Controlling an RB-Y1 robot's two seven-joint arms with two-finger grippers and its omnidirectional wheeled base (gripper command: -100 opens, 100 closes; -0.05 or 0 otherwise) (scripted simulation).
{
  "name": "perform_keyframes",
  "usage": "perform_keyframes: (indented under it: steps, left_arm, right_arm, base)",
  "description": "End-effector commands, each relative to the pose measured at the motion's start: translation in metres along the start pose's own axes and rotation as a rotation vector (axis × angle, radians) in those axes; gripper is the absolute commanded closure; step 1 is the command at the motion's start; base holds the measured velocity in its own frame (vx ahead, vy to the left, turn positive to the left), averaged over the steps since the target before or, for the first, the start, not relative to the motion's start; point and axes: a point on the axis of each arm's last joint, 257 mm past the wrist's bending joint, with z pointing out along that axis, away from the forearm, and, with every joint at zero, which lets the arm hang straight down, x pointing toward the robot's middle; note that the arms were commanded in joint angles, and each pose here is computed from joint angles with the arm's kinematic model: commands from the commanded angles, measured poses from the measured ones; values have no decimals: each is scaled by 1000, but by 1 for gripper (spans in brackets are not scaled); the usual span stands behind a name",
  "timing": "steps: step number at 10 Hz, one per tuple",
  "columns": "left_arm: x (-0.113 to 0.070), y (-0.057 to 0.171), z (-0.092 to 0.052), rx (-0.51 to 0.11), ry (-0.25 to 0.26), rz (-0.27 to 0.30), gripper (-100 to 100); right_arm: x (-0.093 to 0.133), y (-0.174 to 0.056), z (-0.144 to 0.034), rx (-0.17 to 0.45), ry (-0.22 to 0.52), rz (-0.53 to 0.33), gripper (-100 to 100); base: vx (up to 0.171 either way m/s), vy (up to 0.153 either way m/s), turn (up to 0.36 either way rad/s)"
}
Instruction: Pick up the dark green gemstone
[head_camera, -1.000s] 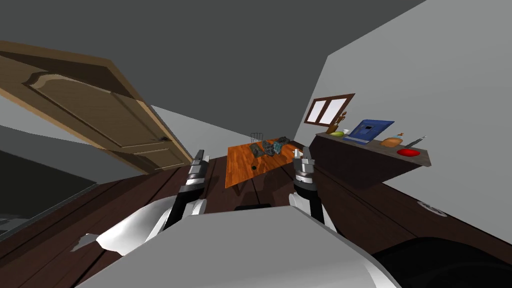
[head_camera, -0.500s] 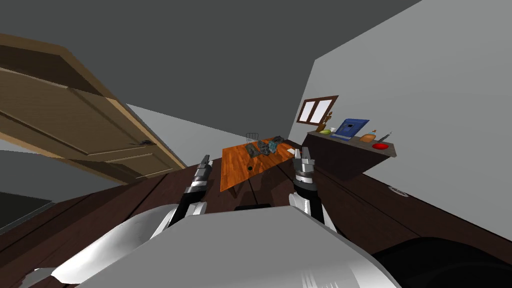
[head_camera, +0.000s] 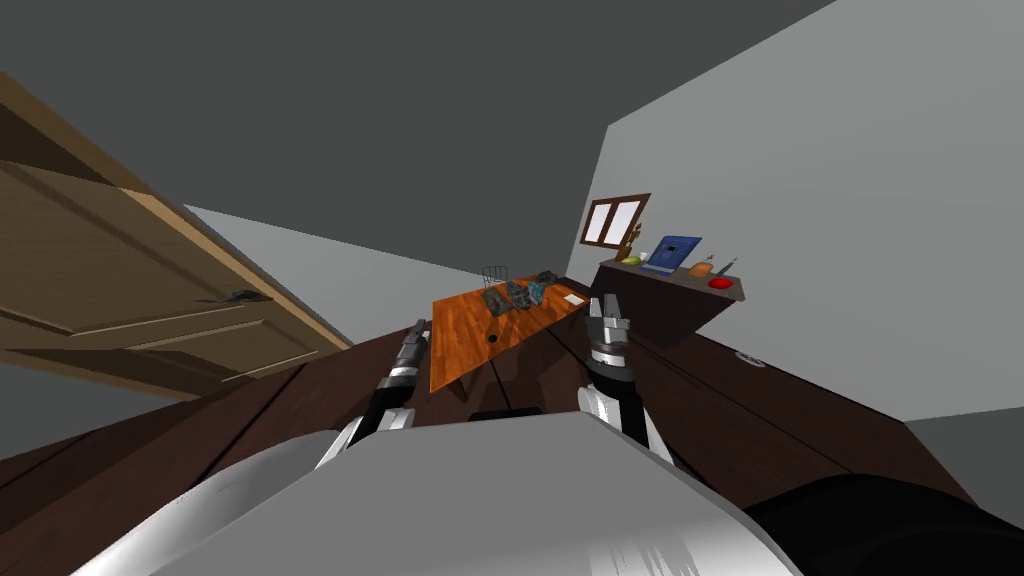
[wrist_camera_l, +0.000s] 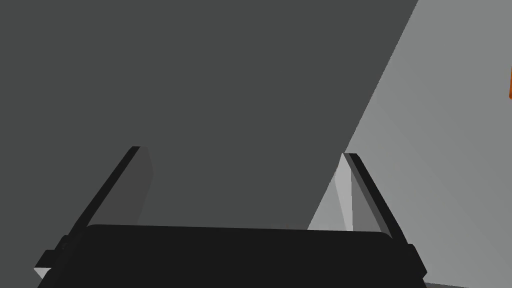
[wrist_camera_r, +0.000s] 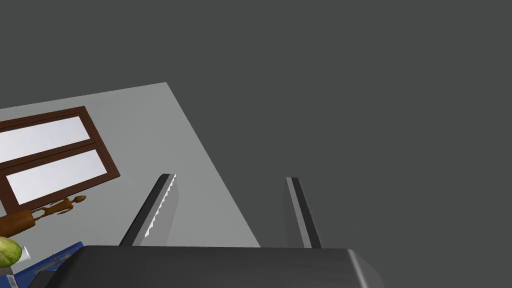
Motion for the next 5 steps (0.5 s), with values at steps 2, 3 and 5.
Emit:
perform_keyframes:
  steps: [2,3,5]
  left_arm:
    - [7,35,-10,-72,21,-7,-100]
    - [7,43,-13,-91,22,-7,-100]
    - [11,81,-25,-170,41,-13,-100]
  right_arm:
    - [0,0,0,0,0,0,0]
    - [0,0,0,0,0,0,0]
    - [0,0,0,0,0,0,0]
  base:
    - [22,-21,-199]
    - [22,-16,-97]
    - [30,-22,-256]
